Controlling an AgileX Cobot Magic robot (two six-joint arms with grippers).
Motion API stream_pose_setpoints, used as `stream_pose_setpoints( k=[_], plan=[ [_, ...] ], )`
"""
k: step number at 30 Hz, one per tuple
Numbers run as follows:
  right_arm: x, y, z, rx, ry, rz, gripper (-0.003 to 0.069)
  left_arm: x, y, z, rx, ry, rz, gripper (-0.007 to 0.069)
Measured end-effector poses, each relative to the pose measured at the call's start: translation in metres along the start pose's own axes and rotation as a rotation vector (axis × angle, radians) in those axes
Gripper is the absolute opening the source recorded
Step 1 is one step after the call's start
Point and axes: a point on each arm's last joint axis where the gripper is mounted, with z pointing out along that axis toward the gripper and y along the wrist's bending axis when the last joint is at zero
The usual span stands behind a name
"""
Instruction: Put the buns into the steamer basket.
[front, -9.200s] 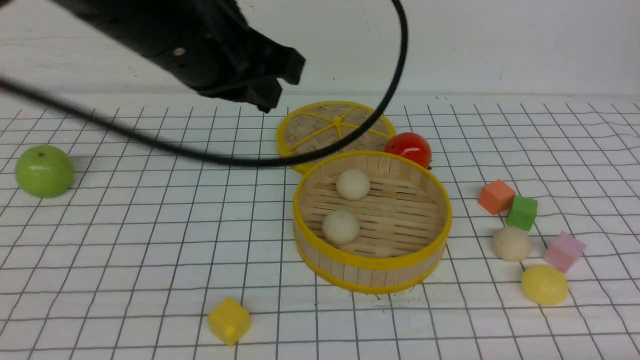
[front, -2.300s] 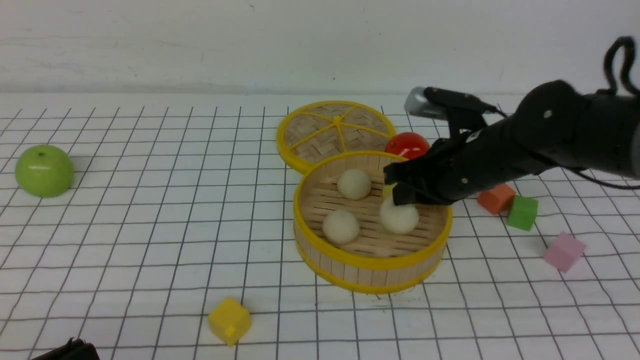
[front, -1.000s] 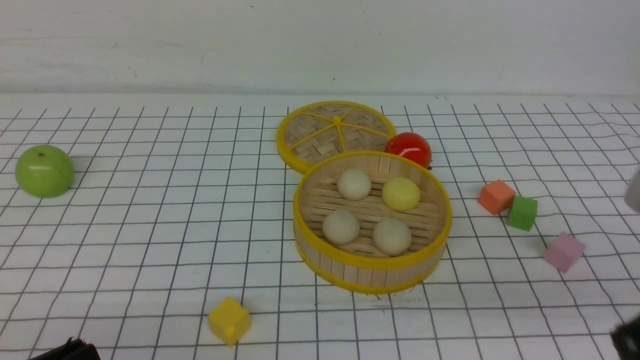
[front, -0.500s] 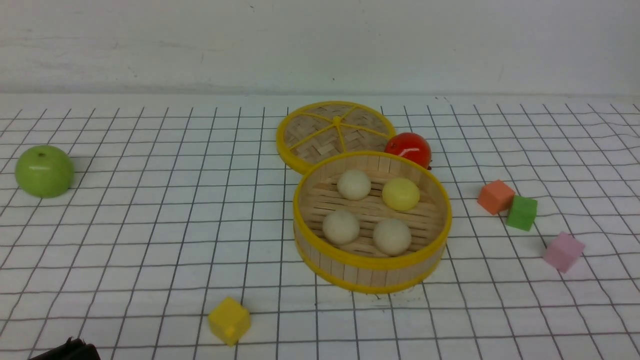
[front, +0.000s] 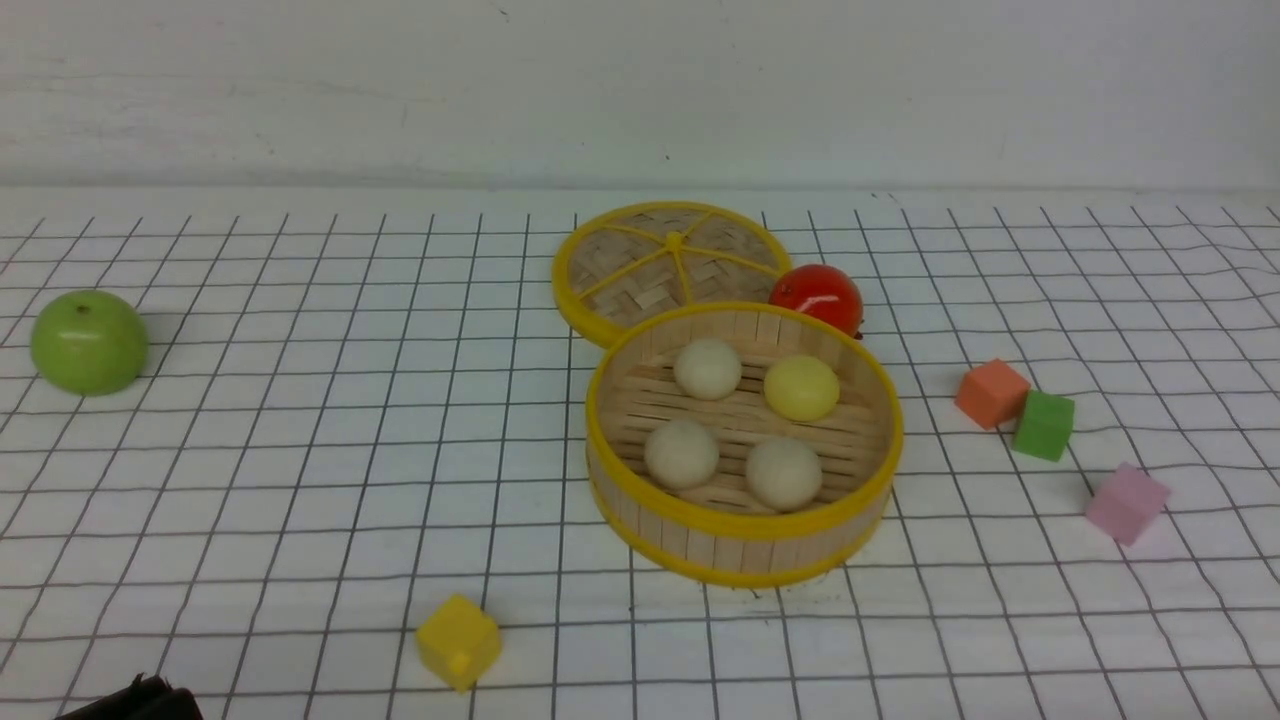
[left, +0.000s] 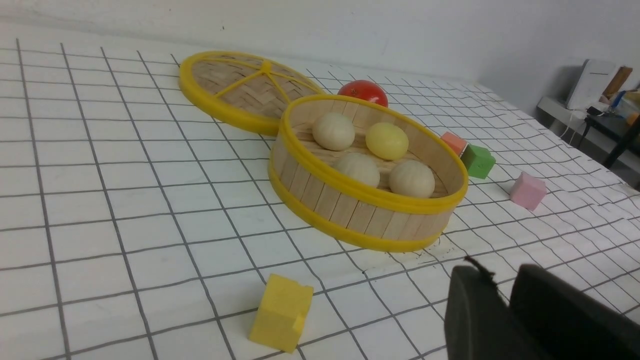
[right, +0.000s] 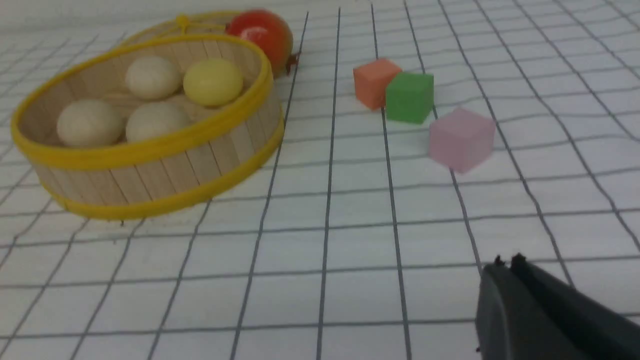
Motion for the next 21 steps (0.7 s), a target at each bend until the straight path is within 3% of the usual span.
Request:
stream_pose_setpoints(
  k=[21],
  plan=[
    [0.0016, -0.0006, -0.0008, 0.008, 0.030, -0.013, 0.0009, 0.0000, 0.0000, 0.0000, 0.000, 0.000, 0.000, 0.0125]
  ],
)
